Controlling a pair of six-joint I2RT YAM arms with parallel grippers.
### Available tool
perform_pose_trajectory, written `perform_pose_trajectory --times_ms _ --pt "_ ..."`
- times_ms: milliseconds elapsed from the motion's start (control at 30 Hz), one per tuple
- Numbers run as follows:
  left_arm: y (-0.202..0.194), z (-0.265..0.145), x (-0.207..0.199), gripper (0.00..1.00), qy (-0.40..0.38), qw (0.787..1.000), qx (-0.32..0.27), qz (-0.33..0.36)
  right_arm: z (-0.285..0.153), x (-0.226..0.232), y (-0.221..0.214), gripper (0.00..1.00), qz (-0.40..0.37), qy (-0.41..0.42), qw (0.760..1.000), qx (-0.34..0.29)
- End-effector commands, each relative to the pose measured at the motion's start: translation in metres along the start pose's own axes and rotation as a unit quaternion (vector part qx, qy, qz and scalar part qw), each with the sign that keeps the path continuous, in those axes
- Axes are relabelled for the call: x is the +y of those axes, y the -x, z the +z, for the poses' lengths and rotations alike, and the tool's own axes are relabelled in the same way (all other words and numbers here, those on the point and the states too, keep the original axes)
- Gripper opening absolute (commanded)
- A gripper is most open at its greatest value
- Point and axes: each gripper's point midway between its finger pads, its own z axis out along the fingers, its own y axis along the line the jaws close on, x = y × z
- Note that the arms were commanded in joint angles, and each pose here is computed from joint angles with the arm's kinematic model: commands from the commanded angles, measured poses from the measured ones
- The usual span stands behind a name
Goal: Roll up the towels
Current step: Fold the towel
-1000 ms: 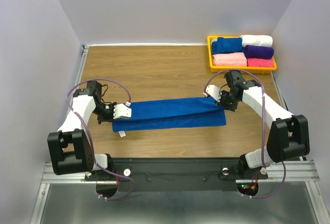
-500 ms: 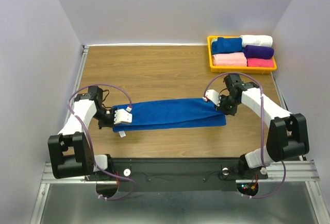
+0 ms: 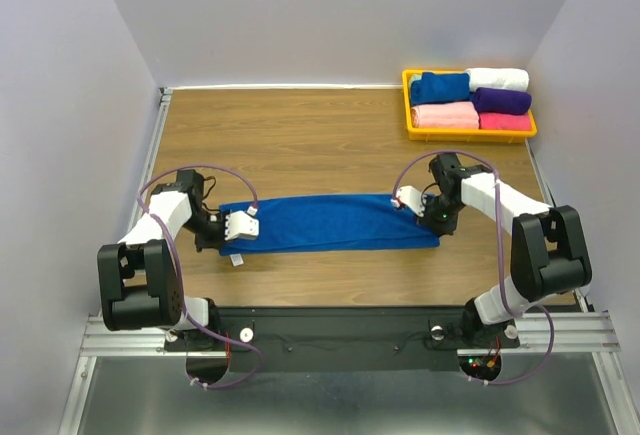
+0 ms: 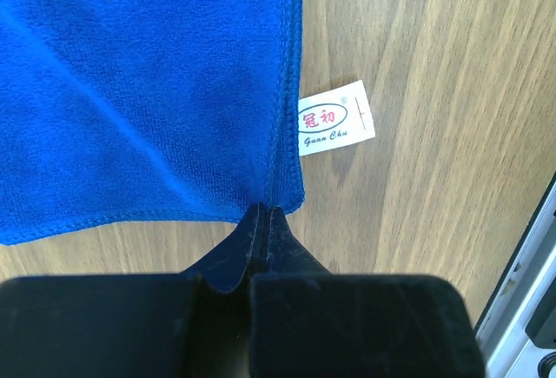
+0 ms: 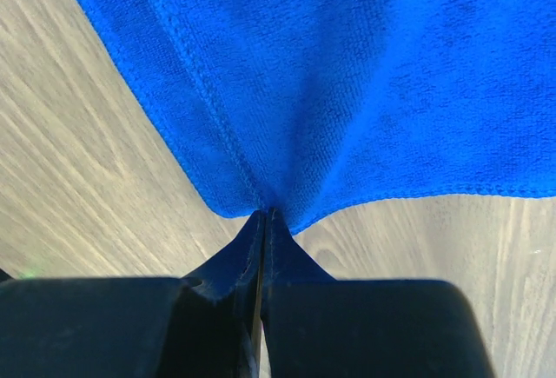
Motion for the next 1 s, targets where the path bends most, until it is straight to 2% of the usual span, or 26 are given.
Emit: perform_pose_trajectory --times_ms 0,200,467,733,967 --pt "0.011 -0.013 0.007 0.00 0.006 1.000 -0.014 -0.003 -0.019 -0.023 0.014 0.01 0.000 -0.046 0.999 -0.017" --pt "0.022 -0.039 0.022 0.00 0.033 0.999 -0.018 0.010 -0.041 -0.034 0.023 0.01 -0.004 -0.075 0.997 -0.030" --pt "0.013 -0.054 0.014 0.00 0.037 0.999 -0.007 0.013 -0.056 -0.024 0.019 0.01 -0.014 -0.082 0.996 -0.030" --pt "0.008 -0.058 0.011 0.00 0.037 0.999 -0.005 0.014 -0.051 -0.015 0.015 0.01 -0.014 -0.066 0.997 -0.029" --pt "0.006 -0.040 0.007 0.00 0.030 0.999 -0.013 -0.004 -0.031 -0.005 0.010 0.00 -0.010 -0.029 0.999 -0.024"
